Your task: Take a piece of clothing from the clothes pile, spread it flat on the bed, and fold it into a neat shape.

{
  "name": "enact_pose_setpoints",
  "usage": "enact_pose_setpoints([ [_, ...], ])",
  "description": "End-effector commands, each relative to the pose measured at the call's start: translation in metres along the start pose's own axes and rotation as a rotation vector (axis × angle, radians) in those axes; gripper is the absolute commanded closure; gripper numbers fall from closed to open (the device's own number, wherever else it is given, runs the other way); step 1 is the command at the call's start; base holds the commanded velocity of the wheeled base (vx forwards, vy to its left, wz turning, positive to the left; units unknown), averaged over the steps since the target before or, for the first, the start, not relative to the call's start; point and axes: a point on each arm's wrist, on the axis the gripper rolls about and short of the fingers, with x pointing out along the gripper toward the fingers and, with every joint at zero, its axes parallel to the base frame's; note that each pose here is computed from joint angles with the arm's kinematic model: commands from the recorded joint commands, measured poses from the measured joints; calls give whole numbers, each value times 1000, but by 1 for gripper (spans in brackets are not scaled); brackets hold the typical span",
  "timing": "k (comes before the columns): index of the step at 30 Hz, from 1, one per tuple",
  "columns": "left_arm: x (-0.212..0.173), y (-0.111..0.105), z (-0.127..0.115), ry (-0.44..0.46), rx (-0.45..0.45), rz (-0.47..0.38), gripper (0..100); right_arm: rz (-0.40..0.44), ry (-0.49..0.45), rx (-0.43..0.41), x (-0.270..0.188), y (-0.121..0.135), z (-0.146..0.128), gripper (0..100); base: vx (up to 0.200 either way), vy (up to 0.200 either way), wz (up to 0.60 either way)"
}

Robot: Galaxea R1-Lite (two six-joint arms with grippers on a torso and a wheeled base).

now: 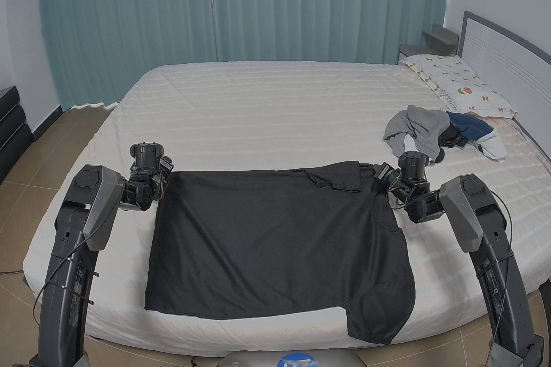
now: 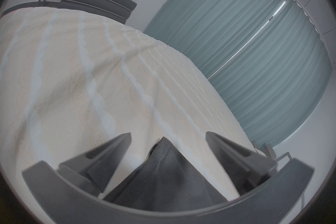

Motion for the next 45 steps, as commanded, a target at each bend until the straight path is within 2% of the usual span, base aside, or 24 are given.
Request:
enact_pose_setpoints([
  [1, 0, 1, -1, 3, 1, 1, 0, -22, -5, -1, 0, -1, 1, 0, 0, 0, 0],
  [4, -2, 0, 0, 8, 1, 7, 0, -34, -19, 3, -7, 5, 17, 0, 0, 0, 0],
  [9, -16, -4, 7, 12, 6, 30, 0, -70, 32, 6, -36, 10, 28, 0, 0, 0, 0],
  [11, -39, -10, 22, 35, -2, 34, 0, -75, 57, 4, -66, 17, 38, 0, 0, 0, 0],
  [16, -70, -21, 37, 93, -7, -1, 0, -75, 137, 15, -124, 28, 50, 0, 0, 0, 0],
  [20, -109, -11, 40, 162, 0, 49, 0, -78, 202, 70, -177, 31, 55, 0, 0, 0, 0],
  [23, -143, 2, 35, 259, 4, 47, 0, -77, 268, 129, -208, 24, 47, 0, 0, 0, 0],
  [28, -198, 22, 21, 373, 16, 30, 0, -38, 344, 153, -247, 11, 26, 0, 0, 0, 0],
  [32, -224, 32, 10, 405, 30, 13, 0, -3, 361, 168, -258, 3, 15, 0, 0, 0, 0],
  [34, -242, 39, 1, 424, 37, -3, 0, 13, 366, 206, -261, -2, 6, 0, 0, 0, 0],
  [35, -243, 39, 0, 425, 37, -3, 0, 15, 365, 209, -261, -2, 6, 0, 0, 0, 0],
  [38, -255, 49, -10, 458, 19, -2, 0, 35, 392, 291, -263, -4, -1, 0, 0, 0, 0],
  [45, -263, 62, -19, 514, 27, 8, 0, 46, 441, 286, -267, -4, -21, 0, -86, 0, 0],
])
